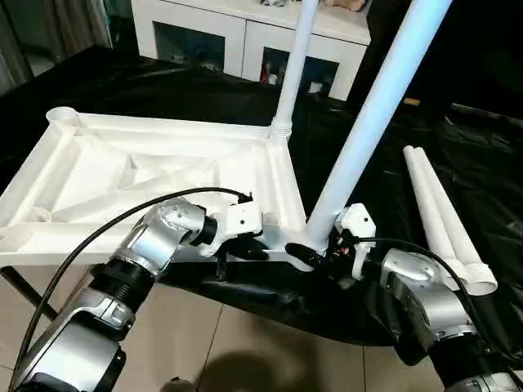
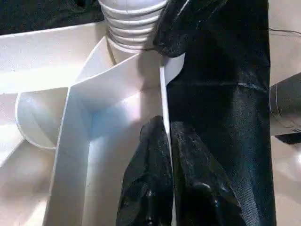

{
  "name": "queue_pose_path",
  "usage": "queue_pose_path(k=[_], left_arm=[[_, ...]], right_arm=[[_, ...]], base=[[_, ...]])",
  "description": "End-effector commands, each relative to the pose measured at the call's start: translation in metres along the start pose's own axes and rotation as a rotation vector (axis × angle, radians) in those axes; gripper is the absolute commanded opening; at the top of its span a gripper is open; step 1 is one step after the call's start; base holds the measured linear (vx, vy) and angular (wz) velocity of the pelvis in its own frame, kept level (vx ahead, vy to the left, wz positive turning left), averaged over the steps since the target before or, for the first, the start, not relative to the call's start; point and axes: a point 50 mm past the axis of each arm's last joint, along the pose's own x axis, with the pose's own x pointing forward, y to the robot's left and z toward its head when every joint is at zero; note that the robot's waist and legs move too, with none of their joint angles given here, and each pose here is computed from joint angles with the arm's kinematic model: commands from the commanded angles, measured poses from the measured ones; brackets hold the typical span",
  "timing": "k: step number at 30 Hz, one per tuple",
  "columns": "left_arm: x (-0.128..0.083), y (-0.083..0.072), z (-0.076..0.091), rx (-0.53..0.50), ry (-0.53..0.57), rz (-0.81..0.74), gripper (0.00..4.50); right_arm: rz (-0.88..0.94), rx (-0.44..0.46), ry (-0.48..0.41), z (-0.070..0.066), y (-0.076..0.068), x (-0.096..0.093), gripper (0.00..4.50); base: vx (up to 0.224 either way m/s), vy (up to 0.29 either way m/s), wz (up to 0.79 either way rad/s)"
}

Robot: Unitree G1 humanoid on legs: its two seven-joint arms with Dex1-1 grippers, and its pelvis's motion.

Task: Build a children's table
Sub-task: Rotate leg to tighten

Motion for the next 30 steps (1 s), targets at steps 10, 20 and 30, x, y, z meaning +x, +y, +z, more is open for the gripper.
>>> queue_pose_path(k=[10, 20, 30], left_arm=[[-0.001, -0.002, -0.003, -0.008, 0.018, -0.042, 0.0], [0.009, 0.008, 0.0, -0.135, -0.048, 0.09, 0.0], [0.05, 0.026, 0.021, -0.308, -0.043, 0.41, 0.0]], right_arm=[[-0.012, -0.03, 0.029, -0.007, -0.005, 0.0, 2.73], [-0.265, 0.139, -0.011, -0.02, -0.017, 0.006, 2.7], [-0.77, 0.353, 0.054, -0.025, -0.028, 0.046, 2.69]], base=[[0.0, 0.0, 0.0], [0.0, 0.0, 0.0], [0.0, 0.0, 0.0]])
